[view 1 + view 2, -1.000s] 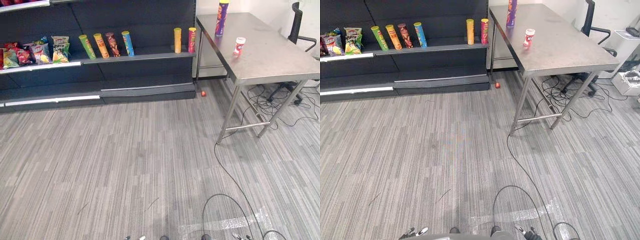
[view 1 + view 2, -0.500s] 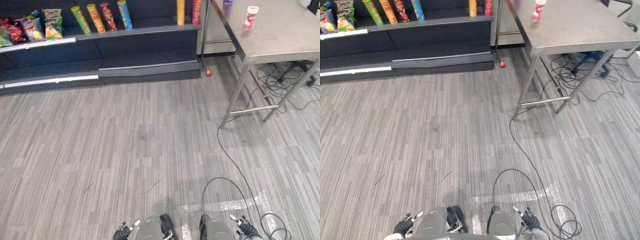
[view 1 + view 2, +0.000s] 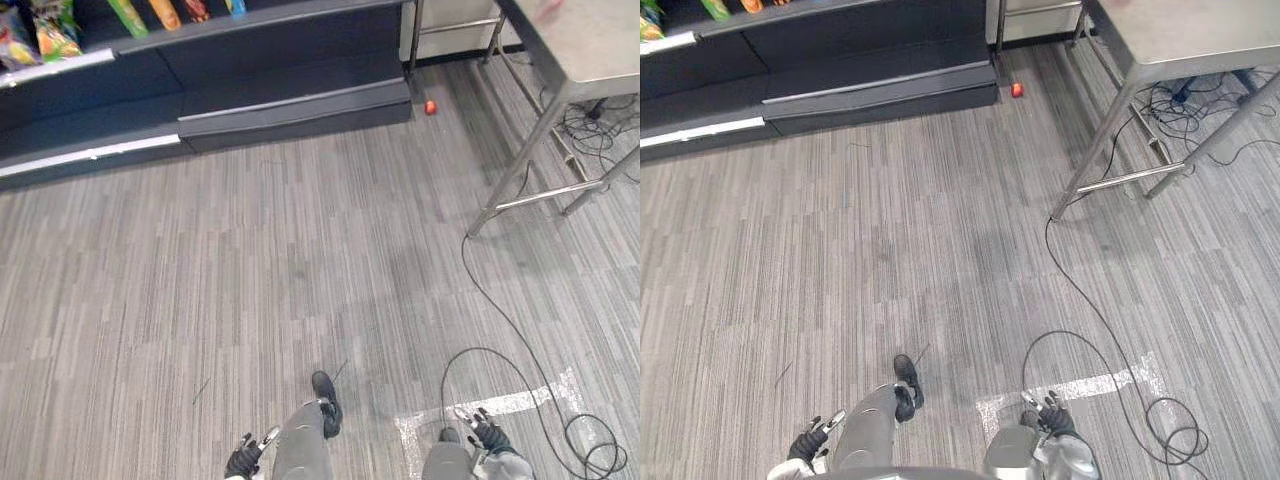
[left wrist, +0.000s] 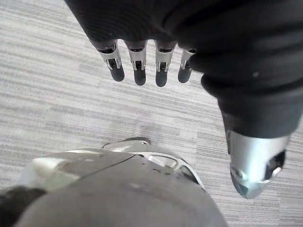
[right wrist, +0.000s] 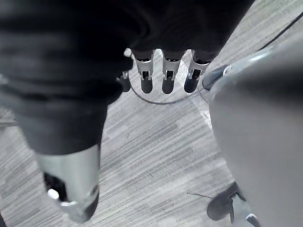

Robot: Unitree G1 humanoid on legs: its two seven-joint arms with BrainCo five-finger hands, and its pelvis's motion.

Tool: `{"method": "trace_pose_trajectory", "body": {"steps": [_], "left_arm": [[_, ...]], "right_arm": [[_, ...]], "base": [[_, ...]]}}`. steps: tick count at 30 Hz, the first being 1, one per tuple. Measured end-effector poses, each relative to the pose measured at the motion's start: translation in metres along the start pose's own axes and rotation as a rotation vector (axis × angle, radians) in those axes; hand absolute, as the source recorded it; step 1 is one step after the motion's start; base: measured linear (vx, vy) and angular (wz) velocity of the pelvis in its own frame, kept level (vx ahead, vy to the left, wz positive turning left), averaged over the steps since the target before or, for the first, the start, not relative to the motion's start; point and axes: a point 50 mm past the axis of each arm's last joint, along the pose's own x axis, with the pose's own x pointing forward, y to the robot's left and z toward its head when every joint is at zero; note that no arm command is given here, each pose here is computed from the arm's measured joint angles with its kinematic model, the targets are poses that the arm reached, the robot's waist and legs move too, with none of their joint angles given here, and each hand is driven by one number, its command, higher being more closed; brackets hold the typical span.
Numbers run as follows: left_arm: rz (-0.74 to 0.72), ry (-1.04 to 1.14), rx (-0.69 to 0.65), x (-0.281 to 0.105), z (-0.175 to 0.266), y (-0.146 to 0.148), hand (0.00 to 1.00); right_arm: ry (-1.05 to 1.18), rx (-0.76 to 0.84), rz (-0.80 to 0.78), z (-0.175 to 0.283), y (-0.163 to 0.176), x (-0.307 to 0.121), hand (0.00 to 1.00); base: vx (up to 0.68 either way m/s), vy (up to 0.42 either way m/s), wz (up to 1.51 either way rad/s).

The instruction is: Put the gum and the chips on the shelf.

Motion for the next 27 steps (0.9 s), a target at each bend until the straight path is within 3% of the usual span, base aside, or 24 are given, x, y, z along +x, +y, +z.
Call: {"method": "trace_pose_trajectory", "body": {"steps": [6,13,27], "left_arm": [[-0.040,0.029,0.086,-0.003,-0.010,-0.007,0.00],[-0.120,0.000,0.084,0.002,0.002,-0.036,0.00],[-0.182,0.002,0.091,0.002,0.002,-0.058,0.00]], "right_arm": [[0.001,0.008,-0.067,-0.005,-0.025,-0.008,0.00],[-0.120,0.008,-0.018,0.028,-0.010,0.002,0.00],[-0.103,-0.018,-0.026,0.027,-0.022,0.000,0.00]], "base": [[0.29,0.298,-0.52],[0.24,0.094,-0.07],[0.46,-0.238,0.21]]}}
